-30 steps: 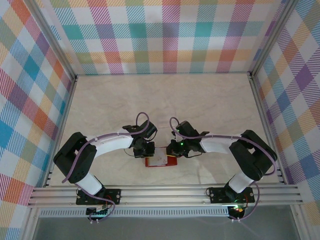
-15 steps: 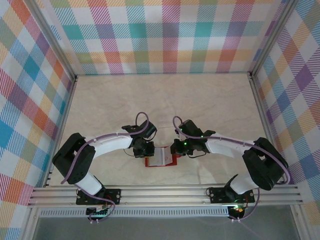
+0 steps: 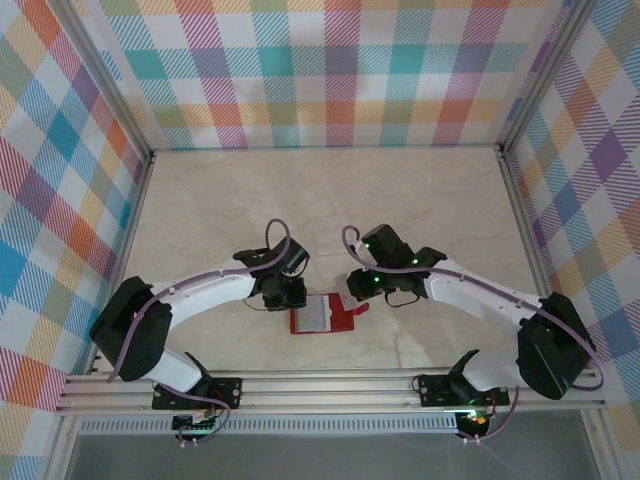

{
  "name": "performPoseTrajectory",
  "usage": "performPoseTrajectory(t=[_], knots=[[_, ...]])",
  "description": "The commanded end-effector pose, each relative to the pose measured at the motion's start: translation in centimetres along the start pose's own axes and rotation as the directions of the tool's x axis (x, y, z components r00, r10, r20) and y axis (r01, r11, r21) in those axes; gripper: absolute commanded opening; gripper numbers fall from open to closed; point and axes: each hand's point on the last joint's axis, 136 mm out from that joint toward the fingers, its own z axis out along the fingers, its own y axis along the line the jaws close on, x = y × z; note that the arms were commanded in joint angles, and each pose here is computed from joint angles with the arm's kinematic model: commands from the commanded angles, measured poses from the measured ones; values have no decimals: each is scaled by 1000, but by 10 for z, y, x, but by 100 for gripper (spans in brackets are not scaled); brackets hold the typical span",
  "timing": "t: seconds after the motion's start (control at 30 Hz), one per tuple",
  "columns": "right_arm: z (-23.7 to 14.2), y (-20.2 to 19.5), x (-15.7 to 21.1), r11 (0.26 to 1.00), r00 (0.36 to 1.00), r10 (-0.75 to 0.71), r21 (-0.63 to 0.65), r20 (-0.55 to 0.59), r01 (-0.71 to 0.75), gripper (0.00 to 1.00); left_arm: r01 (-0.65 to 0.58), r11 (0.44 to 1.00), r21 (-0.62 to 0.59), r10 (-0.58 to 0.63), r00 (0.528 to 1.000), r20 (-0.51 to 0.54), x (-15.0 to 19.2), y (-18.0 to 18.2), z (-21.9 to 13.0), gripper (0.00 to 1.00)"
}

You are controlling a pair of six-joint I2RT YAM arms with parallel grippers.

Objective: Take the credit cards out of the card holder

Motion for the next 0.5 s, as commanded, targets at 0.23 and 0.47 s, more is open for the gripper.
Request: performPoseTrajectory(t=[0.23, 0.47], knots=[[-35, -5, -32, 661, 669, -742, 117, -48, 742, 0, 76, 997, 6, -76, 997, 15, -3, 28, -13, 18], [-31, -14, -55, 450, 458, -873, 84, -168, 889, 0, 115, 993, 3, -115, 993, 12, -1, 48, -18, 20]])
